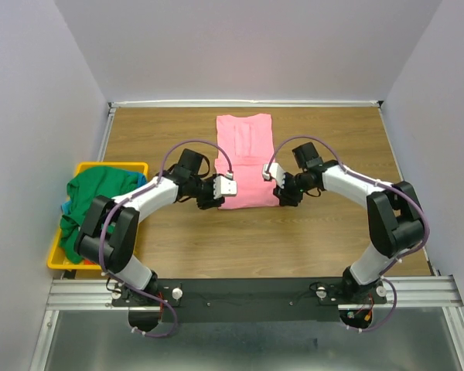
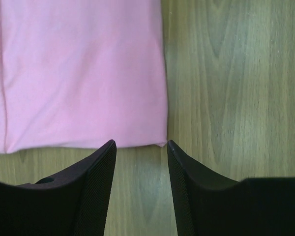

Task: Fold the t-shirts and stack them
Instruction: Fold the folded rectangular tshirt in 1/3 of the way, then grab one side of the 2/3 rectangular tshirt with both arms

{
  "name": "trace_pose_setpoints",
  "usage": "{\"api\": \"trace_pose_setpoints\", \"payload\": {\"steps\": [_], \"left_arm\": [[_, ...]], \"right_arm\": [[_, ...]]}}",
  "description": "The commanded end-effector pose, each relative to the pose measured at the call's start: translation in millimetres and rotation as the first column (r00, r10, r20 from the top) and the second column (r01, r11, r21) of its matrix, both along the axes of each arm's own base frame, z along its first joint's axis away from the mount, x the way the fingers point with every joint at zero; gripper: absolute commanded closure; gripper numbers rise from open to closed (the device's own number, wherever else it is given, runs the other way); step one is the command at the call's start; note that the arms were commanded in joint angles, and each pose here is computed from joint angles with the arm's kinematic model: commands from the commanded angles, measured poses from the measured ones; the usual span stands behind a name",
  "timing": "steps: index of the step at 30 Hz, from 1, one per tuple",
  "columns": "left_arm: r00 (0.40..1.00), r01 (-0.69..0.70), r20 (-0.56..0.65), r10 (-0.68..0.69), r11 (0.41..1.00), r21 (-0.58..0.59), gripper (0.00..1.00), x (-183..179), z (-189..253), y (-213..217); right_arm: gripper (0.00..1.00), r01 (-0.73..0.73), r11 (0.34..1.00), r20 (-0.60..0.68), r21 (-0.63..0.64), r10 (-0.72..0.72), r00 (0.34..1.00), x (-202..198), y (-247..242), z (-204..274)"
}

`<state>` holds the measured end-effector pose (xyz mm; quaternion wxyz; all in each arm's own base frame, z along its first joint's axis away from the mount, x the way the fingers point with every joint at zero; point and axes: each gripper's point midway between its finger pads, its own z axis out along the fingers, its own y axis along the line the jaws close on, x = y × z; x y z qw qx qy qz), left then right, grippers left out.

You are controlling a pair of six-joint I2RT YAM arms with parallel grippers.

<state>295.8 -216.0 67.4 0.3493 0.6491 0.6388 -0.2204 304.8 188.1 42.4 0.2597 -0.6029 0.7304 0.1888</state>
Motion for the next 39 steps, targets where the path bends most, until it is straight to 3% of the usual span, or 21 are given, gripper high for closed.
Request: {"api": "trace_pose_setpoints", "payload": {"steps": [1, 14, 22, 25, 26, 30, 31, 39], "left_arm": [[0.976, 0.076, 0.195, -0.092, 0.993, 0.088, 0.45, 13, -2, -1], [0.975, 0.129, 0.162, -0.154, 0.979, 0.158, 0.46, -2, -34, -15], [0.979, 0.147, 0.110, -0.169, 0.972, 0.185, 0.63, -5, -48, -14], [0.981, 0.152, 0.091, -0.173, 0.969, 0.194, 0.74, -9, -53, -12], [0.981, 0.153, 0.090, -0.173, 0.968, 0.197, 0.77, -9, -54, -11], [0.984, 0.137, 0.087, -0.153, 0.976, 0.168, 0.93, -8, -42, -15], [0.985, 0.131, 0.087, -0.146, 0.978, 0.159, 1.00, -6, -38, -17], [0.993, 0.079, 0.078, -0.085, 0.994, 0.072, 1.00, 12, 12, -22]], "right_arm": [[0.52, -0.117, 0.992, 0.188, -0.049, 0.124, 0.974, 21, 8, 0], [0.48, -0.179, 0.979, 0.159, -0.097, 0.193, 0.968, 1, 0, -28], [0.49, -0.181, 0.975, 0.143, -0.126, 0.199, 0.970, -6, -5, -43], [0.60, -0.188, 0.974, 0.147, -0.129, 0.206, 0.967, -8, -5, -43], [0.72, -0.188, 0.973, 0.145, -0.130, 0.206, 0.968, -9, -5, -43], [0.97, -0.174, 0.977, 0.164, -0.120, 0.193, 0.967, -7, -3, -34], [1.00, -0.167, 0.979, 0.169, -0.117, 0.186, 0.968, -7, -2, -30], [0.99, -0.078, 0.996, 0.210, -0.049, 0.087, 0.974, 8, 6, 23]]}}
